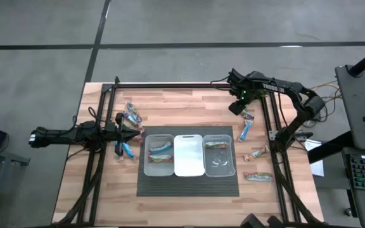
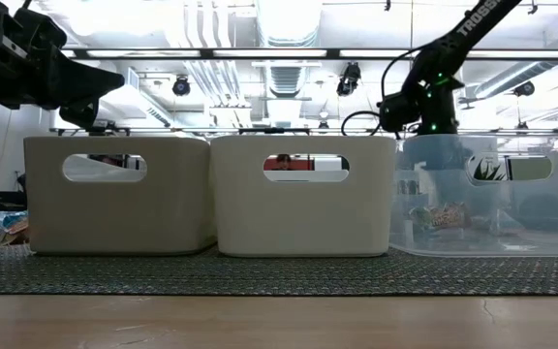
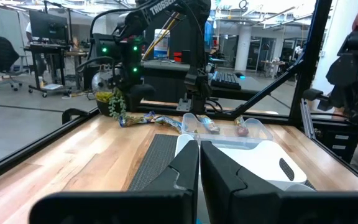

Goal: Pick and place Granola Bars by type
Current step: Put the right blue granola bar into the white bin

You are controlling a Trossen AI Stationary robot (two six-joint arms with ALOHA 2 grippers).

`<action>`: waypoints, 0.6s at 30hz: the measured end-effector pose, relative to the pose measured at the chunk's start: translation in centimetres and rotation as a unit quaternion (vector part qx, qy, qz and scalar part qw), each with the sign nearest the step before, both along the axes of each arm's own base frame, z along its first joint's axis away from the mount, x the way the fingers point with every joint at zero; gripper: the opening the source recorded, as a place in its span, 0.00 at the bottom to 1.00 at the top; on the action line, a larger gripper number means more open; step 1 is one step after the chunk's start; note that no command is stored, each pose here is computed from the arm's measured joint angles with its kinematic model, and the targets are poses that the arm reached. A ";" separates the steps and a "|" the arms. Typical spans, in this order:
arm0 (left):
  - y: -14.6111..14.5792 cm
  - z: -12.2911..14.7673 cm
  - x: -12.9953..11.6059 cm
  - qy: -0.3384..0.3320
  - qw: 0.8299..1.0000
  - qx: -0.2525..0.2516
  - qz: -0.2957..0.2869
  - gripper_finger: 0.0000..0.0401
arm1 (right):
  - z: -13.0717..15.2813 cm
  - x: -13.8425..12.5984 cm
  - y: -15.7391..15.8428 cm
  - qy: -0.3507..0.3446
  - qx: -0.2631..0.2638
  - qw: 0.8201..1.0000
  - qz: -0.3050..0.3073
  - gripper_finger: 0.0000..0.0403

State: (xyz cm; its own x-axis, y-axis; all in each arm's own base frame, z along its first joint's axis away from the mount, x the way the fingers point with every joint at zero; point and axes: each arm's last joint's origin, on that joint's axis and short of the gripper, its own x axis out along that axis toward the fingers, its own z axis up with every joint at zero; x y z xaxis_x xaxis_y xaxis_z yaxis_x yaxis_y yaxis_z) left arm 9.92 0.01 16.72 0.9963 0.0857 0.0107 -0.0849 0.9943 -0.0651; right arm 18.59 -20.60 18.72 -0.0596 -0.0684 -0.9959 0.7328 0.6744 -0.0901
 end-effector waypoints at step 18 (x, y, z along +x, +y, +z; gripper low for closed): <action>0.0 0.0 0.0 0.000 1.000 0.000 0.000 0.00 | -1.8 -0.2 0.5 -0.011 -0.006 1.000 0.018 0.41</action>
